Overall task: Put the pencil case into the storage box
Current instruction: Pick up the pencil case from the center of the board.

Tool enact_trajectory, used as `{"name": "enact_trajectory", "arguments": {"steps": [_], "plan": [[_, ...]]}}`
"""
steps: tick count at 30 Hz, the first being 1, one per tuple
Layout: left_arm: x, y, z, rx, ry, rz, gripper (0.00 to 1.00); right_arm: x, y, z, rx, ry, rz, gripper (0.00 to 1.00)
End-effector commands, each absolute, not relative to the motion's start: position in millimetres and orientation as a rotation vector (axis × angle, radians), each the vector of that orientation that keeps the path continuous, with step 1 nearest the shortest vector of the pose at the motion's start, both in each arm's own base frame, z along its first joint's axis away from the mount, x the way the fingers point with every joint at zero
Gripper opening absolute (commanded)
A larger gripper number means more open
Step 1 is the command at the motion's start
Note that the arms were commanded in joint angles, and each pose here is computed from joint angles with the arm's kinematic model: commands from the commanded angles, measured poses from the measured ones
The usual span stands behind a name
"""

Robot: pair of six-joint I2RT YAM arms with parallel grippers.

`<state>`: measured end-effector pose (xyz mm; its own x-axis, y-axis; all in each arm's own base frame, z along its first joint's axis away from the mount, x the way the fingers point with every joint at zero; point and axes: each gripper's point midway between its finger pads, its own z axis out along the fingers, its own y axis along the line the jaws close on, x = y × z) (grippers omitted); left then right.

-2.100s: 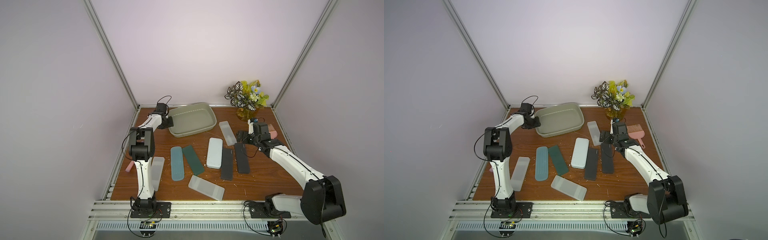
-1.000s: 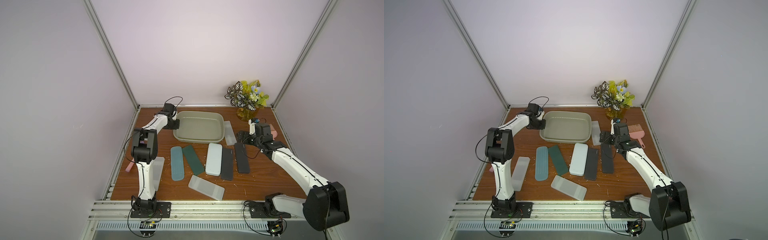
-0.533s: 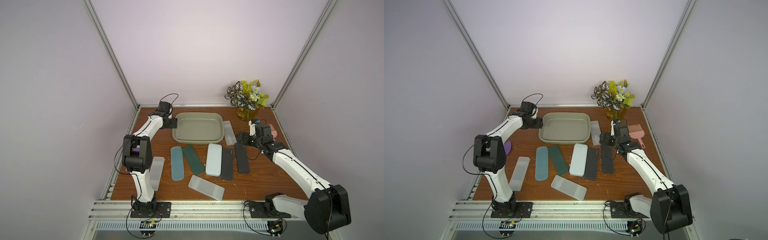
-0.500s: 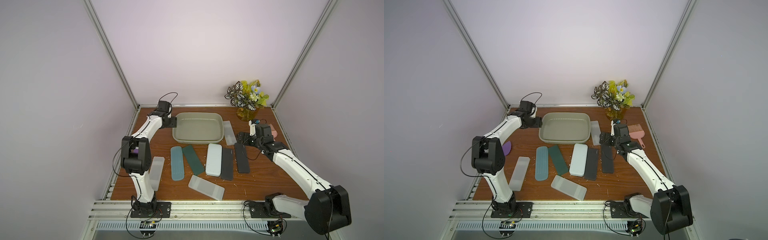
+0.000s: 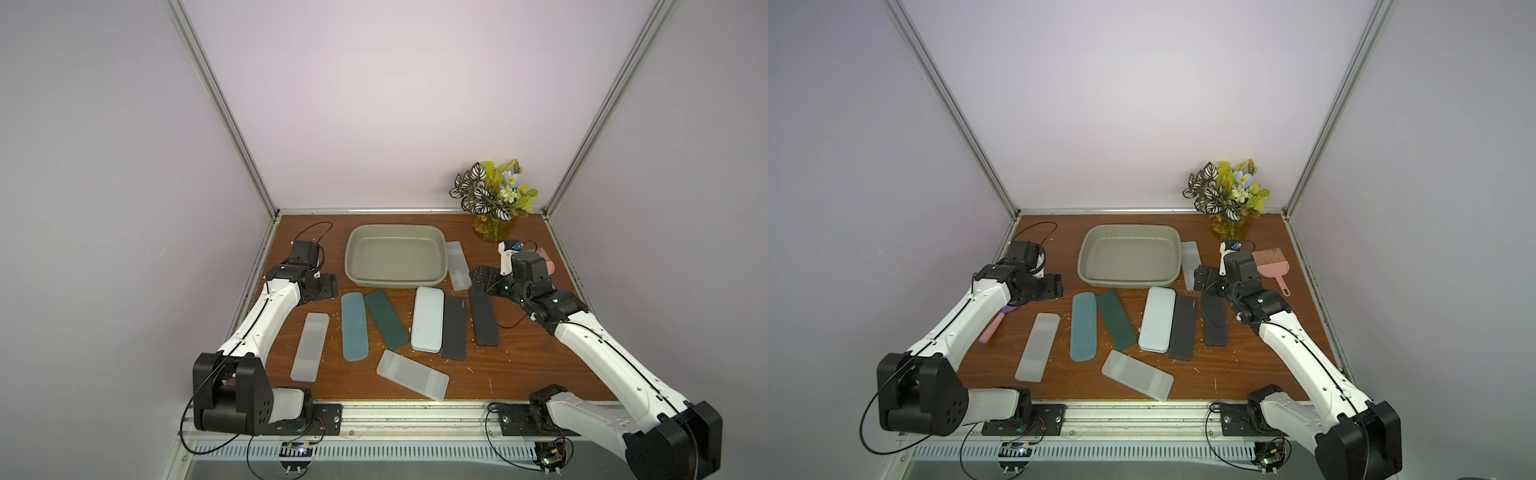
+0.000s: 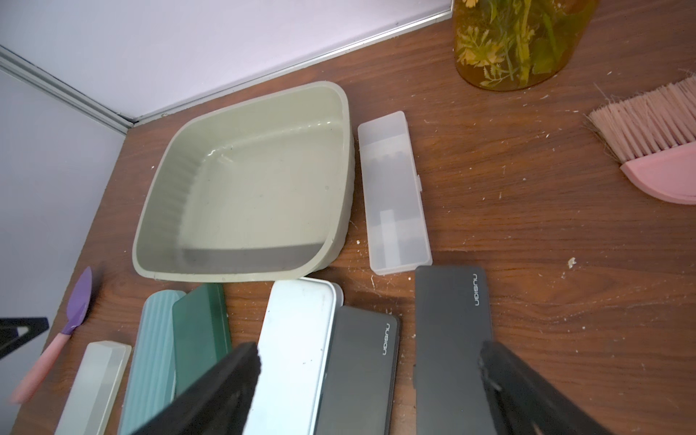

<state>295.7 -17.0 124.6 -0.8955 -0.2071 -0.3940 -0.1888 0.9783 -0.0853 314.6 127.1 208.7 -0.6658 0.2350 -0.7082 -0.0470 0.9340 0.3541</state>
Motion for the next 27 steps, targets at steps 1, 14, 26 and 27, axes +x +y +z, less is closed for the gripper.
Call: {"name": "enact_trajectory", "arguments": {"steps": [1, 14, 26, 27], "plan": [[265, -10, 113, -0.381, 2.769, -0.043, 0.88, 311, 133, 220, 0.162, 2.239, 0.446, 0.98], [236, -4, 80, -0.456, 2.902, 0.011, 0.99, 291, 159, 194, 0.138, 2.268, 0.595, 0.98], [231, 10, 58, -0.533, 2.992, 0.107, 0.99, 283, 159, 191, 0.112, 2.273, 0.614, 0.99], [230, 10, 56, -0.535, 3.001, 0.111, 0.99, 282, 159, 190, 0.109, 2.278, 0.612, 0.99]]}}
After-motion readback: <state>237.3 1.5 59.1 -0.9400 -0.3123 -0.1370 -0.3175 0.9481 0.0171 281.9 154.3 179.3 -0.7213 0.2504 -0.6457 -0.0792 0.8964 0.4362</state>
